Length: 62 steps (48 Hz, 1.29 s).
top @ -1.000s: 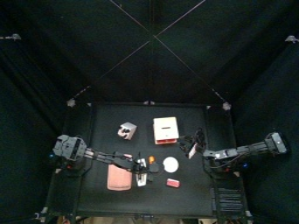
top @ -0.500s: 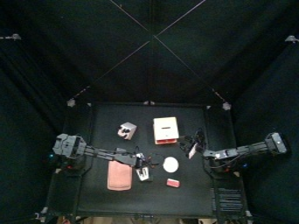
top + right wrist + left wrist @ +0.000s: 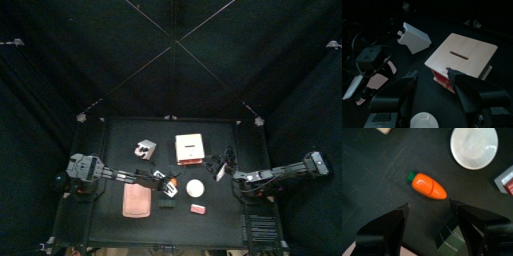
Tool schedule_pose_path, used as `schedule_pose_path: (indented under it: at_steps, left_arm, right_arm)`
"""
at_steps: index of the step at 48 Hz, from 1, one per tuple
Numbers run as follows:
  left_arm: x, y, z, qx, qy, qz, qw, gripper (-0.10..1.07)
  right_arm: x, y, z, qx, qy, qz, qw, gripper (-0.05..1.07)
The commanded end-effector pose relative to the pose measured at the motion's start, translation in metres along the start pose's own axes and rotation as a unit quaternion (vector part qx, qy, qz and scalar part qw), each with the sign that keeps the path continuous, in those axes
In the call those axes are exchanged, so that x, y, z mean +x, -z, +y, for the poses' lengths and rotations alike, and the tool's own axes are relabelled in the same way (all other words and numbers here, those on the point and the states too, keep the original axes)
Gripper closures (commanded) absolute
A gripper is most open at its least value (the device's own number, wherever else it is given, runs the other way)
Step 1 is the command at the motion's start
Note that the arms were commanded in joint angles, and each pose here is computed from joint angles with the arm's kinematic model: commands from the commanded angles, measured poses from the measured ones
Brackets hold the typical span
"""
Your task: Grab carrot
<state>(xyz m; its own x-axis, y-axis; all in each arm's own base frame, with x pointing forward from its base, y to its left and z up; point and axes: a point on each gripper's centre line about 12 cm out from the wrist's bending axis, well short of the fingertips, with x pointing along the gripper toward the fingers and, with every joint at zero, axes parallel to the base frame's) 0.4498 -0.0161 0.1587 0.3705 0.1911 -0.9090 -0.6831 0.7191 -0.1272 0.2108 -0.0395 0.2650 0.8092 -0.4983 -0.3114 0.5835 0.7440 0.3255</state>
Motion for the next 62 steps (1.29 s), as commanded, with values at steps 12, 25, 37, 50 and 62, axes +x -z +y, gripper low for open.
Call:
schedule_pose_path:
  at_steps: [12, 25, 37, 50, 62]
  left_arm:
    - [0.013, -0.016, -0.006, -0.1, 0.027, -0.026, 0.9943, 0.02]
    - [0.031, -0.015, -0.006, -0.121, 0.03, -0.022, 0.992, 0.02]
    - [0.039, -0.016, -0.001, -0.128, 0.027, -0.02, 0.9912, 0.02]
    - [0.045, -0.014, 0.002, -0.129, 0.019, -0.015, 0.9914, 0.02]
    - [0.047, -0.013, 0.003, -0.128, 0.016, -0.014, 0.9915, 0.03]
  right_arm:
    - [-0.001, -0.004, 0.001, 0.0, -0.003, -0.006, 1.0, 0.17]
    - [-0.002, -0.004, 0.001, -0.001, -0.004, -0.008, 1.0, 0.17]
    - [-0.002, -0.004, -0.001, -0.001, -0.003, -0.009, 1.0, 0.17]
    - [-0.002, -0.004, 0.0, -0.002, -0.003, -0.01, 0.9999, 0.17]
    - [-0.002, -0.004, -0.001, -0.001, -0.003, -0.009, 1.0, 0.17]
